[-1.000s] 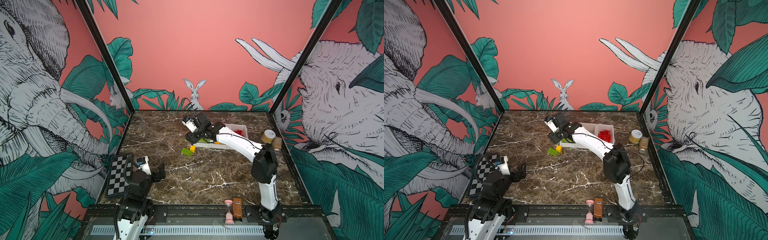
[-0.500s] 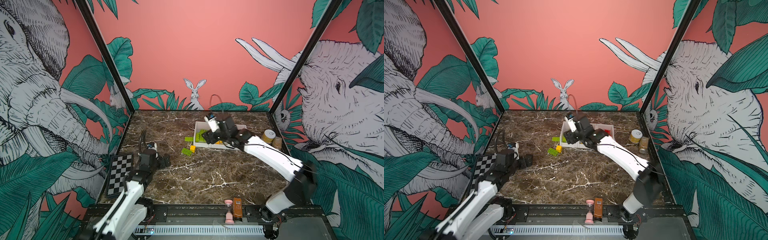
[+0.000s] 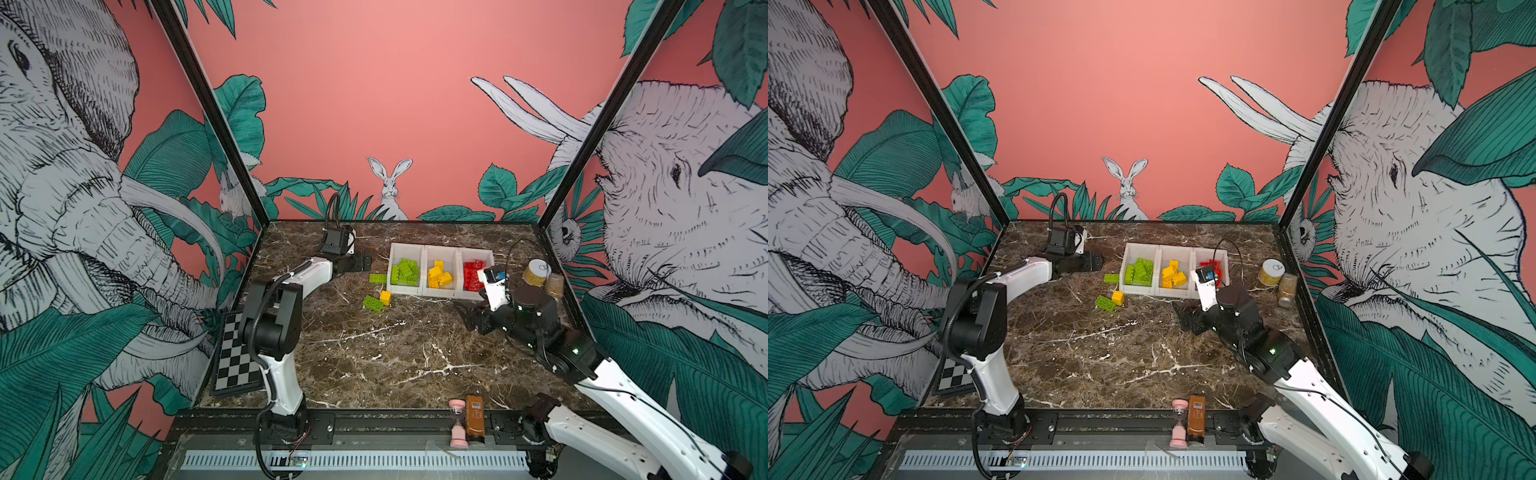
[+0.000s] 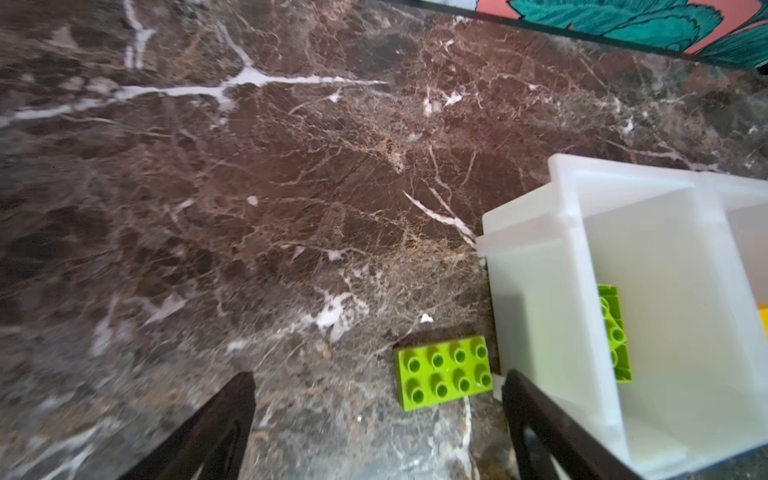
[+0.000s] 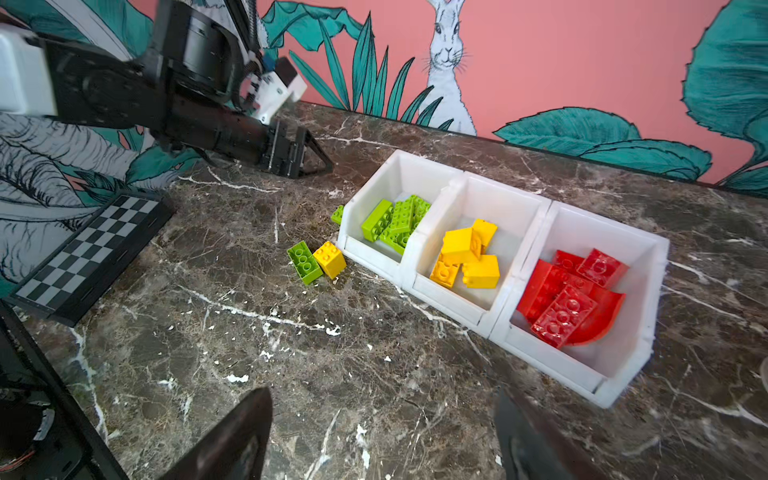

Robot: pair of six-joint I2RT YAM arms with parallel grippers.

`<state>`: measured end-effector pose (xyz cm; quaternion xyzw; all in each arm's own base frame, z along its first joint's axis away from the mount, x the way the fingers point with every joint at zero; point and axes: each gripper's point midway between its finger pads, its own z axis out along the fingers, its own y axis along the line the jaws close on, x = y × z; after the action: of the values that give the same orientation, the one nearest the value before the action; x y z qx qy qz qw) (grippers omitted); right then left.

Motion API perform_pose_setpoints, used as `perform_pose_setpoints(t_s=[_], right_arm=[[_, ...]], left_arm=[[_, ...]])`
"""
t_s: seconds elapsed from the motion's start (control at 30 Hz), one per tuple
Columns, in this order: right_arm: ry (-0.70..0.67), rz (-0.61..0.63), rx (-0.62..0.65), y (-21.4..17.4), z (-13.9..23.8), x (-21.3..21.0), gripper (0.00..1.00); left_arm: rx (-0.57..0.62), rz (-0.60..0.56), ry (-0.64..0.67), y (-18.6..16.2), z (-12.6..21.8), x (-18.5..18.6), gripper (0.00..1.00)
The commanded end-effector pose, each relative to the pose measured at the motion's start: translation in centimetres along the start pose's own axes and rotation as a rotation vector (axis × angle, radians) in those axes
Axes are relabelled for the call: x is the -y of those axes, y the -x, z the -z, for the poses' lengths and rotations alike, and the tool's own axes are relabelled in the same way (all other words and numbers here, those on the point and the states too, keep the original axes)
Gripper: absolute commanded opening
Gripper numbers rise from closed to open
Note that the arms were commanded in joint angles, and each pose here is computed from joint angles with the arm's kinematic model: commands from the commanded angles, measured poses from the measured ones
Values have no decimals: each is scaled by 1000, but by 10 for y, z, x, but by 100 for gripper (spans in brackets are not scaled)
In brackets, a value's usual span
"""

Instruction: Sort the legos into containers by color

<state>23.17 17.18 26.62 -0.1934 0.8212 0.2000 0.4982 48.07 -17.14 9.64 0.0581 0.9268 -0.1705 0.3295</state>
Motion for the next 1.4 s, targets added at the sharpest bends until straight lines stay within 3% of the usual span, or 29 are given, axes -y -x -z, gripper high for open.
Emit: perform_pose_setpoints(t_s=[0.0,0.37,0.67,0.9,1.17,1.37], right_arm=[[-58,-42,40,0,14,12,85],[-61,-40,31,-8,7,14,90],[-70,-46,29,-15,6,16,90],[-83,-40,24,-19,7,19,91],[-88,-21,15,-21,5,20,91],[-97,-9,0,-25,6,22,92]], left_arm=[[-78,-75,-9,-6,-2,14,93],[-277,-171,117,-51,-27,13,88],[-335,-166,192,-65,-21,0,85],[-363,-149,251,-83,-2,-12,85],[-351,-60,201,-117,30,-6,84],[-322,-60,194,-146,64,3,85]])
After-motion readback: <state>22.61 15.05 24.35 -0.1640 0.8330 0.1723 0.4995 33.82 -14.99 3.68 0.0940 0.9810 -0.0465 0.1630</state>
